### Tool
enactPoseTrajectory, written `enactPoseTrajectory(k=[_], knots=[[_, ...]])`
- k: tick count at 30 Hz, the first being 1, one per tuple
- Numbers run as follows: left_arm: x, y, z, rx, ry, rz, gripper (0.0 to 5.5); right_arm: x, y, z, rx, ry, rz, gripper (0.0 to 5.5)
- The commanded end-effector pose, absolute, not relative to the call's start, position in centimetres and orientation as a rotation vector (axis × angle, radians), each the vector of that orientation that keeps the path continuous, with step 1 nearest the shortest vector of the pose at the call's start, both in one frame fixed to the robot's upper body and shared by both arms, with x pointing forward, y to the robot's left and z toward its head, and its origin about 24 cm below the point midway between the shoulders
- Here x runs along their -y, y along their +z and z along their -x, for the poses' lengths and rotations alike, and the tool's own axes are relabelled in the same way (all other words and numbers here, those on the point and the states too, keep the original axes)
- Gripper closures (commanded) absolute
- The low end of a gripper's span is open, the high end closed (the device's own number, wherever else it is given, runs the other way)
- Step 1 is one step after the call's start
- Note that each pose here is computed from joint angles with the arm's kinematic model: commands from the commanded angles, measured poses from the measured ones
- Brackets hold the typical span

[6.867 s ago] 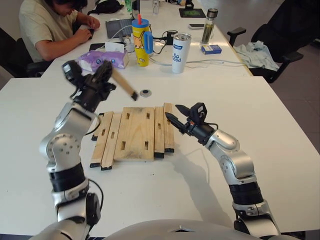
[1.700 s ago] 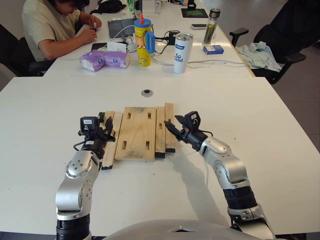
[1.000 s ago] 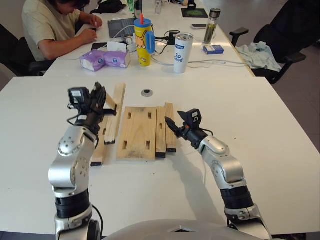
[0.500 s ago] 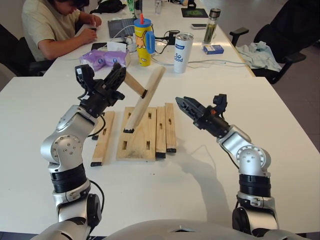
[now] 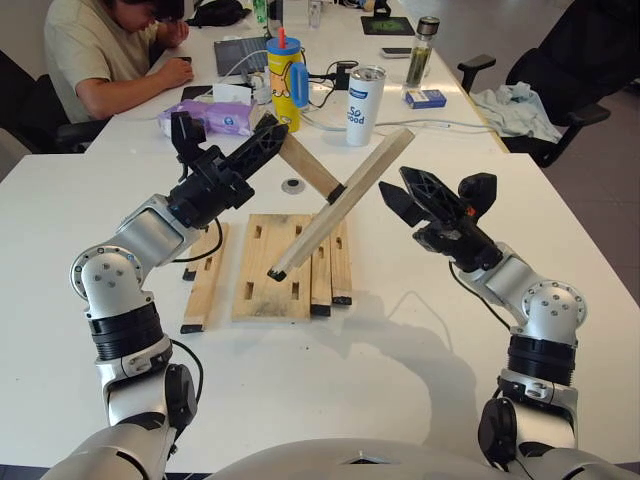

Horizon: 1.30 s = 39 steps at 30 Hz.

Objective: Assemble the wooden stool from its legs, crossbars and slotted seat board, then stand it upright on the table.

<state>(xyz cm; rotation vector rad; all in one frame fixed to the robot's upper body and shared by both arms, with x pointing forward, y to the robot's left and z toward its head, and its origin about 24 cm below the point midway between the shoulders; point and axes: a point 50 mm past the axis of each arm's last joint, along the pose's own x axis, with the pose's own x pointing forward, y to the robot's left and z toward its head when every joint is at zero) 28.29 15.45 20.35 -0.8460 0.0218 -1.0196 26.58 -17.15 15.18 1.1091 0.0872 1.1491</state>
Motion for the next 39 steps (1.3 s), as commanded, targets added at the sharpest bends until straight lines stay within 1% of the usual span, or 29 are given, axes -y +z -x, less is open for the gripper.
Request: enactPoseTrajectory(k=[1, 7, 8, 10, 15, 16, 20, 21, 23, 28, 31, 35, 36, 39], knots=[[-15.2, 20.8, -27.9, -0.062, -1.079, 0.86, 5.08, 16.6, 16.1, -26.2, -0.115, 1.219, -1.074, 0.1], [-15.1, 20.9, -27.6, -0.091, -1.114, 0.873, 5.08, 16.4, 16.2, -26.3, -0.123, 1.228, -1.073, 0.1], [-15.0, 20.9, -27.6, -0.095, -1.119, 0.88, 5.08, 16.5, 16.3, -26.2, -0.123, 1.232, -1.071, 0.38], [-14.9, 20.9, -27.5, -0.103, -1.131, 0.892, 5.08, 16.5, 16.4, -26.1, -0.124, 1.245, -1.073, 0.62], [-15.0, 20.9, -27.4, -0.119, -1.137, 0.907, 5.08, 16.4, 16.6, -25.6, -0.123, 1.288, -1.066, 1.49], [-15.0, 21.0, -27.4, -0.121, -1.138, 0.908, 5.08, 16.4, 16.6, -25.6, -0.119, 1.287, -1.063, 1.56], [-14.9, 21.0, -27.3, -0.131, -1.145, 0.912, 5.08, 16.4, 16.6, -25.4, -0.095, 1.309, -1.071, 2.31], [-14.9, 21.0, -27.4, -0.132, -1.146, 0.914, 5.08, 16.4, 16.6, -25.4, -0.094, 1.312, -1.071, 2.37], [-14.9, 21.0, -27.4, -0.13, -1.144, 0.916, 5.08, 16.4, 16.5, -25.4, -0.095, 1.315, -1.071, 2.79], [-15.2, 21.4, -27.8, -0.093, -1.116, 0.962, 5.08, 16.4, 16.4, -25.6, -0.095, 1.307, -1.067, 3.47], [-15.4, 21.7, -28.0, -0.072, -1.095, 0.966, 5.08, 16.4, 16.2, -25.8, -0.097, 1.287, -1.058, 3.47], [-15.0, 22.1, -27.9, -0.052, -1.079, 0.864, 5.08, 16.4, 16.2, -26.0, -0.095, 1.285, -1.057, 3.47], [-14.9, 22.1, -28.0, -0.051, -1.081, 0.876, 4.71, 16.4, 16.2, -26.0, -0.093, 1.284, -1.058, 3.47], [-14.8, 21.9, -27.9, -0.045, -1.087, 0.894, 4.25, 16.4, 16.2, -26.3, -0.086, 1.27, -1.054, 3.47]])
